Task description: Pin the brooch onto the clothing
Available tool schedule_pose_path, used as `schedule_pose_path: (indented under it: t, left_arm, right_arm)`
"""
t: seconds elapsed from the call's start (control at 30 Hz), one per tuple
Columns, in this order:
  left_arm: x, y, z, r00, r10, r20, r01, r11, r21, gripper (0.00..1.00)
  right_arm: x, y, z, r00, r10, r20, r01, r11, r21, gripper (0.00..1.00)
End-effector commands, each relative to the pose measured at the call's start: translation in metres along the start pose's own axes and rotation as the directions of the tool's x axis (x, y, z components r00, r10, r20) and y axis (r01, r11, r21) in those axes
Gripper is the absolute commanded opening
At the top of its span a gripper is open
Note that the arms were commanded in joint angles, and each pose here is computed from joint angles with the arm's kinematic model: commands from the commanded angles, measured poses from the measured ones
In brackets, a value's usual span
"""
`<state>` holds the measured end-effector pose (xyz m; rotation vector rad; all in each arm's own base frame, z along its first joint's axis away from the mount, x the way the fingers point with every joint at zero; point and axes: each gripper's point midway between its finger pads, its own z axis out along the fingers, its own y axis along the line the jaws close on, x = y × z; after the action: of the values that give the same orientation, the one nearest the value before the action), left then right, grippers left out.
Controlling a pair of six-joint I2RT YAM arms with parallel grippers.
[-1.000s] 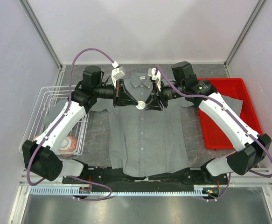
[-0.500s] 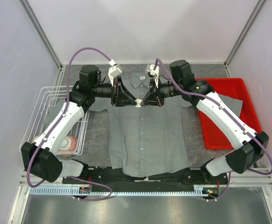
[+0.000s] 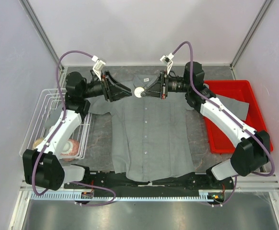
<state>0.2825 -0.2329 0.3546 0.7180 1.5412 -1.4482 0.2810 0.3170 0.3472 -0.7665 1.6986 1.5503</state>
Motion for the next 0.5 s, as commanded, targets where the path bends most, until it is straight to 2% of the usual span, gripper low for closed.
schedule_pose_path:
  t: [0.0,0.27,0.47]
  left_arm:
    - [-0.0127,-0.0238,0.0012,0.998,0.014,0.063,-0.017,0.999,0.041,0.5]
    - [-0.0048,-0.0264,0.0046,0.997,-0.028,0.071,0.025,0.999,0.046,0.39]
    - [-0.0044,-0.0338,0.0072,0.997,-0.031,0.065,0.026,0.997,0.074,0.4]
  right_arm:
    - [-0.0269,0.0304,-0.0007,0.996,0.019,0.089,-0.009,0.993,-0.115,0.0]
    - [-0.0254,0.0267,0.0005,0.996,0.023,0.081,-0.013,0.993,-0.116,0.0]
    - [-0.0245,0.0223,0.0028,0.997,0.01,0.075,-0.003,0.995,-0.101,0.0]
